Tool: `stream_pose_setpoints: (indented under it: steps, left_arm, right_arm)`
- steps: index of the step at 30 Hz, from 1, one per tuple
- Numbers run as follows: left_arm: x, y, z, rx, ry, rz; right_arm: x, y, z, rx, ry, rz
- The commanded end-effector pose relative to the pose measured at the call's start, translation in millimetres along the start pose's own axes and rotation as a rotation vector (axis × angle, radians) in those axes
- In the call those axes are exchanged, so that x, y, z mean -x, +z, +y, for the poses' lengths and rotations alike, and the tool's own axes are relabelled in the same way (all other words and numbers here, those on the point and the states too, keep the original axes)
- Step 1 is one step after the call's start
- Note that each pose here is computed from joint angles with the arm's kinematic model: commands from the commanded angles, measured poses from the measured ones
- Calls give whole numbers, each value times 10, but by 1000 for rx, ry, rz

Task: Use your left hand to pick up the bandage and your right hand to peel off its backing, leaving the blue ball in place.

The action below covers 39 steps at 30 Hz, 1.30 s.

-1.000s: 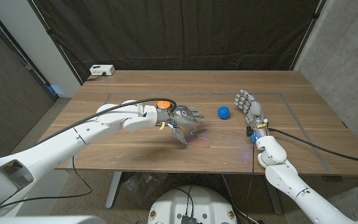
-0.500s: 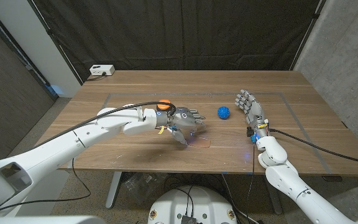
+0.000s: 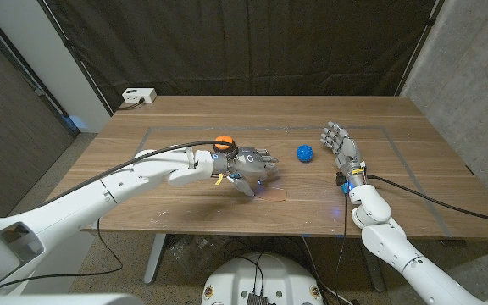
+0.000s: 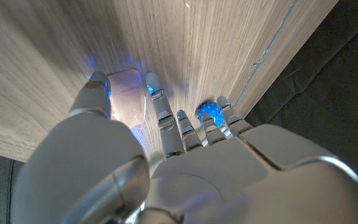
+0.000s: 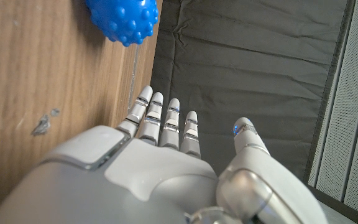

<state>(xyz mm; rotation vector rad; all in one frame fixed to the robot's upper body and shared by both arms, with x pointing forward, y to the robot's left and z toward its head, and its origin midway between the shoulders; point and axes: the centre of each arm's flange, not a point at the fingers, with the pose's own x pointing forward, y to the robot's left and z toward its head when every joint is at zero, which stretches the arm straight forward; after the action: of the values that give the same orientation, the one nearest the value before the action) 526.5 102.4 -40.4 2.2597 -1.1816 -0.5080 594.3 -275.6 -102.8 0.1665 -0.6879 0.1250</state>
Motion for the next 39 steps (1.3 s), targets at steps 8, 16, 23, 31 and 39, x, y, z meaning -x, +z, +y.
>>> stream_pose_setpoints:
  steps: [8, 16, 23, 31, 39]
  left_arm:
    - [-34, 2, 16, 69, 12, -41]
    - [-61, 29, -31, 48, 25, -47]
    - [-59, 71, -111, -14, 54, -27]
    - [-74, 100, -199, -45, 57, -24]
    - [-128, 54, -226, 59, 42, -45]
  right_arm:
    - [-28, -9, -9, -1, -13, -1]
    - [-55, -15, -4, 1, -10, 1]
    - [-63, -31, -6, 1, -12, 4]
    - [-51, -36, -14, 5, -21, -1]
    - [-40, -8, -26, 9, -27, -6]
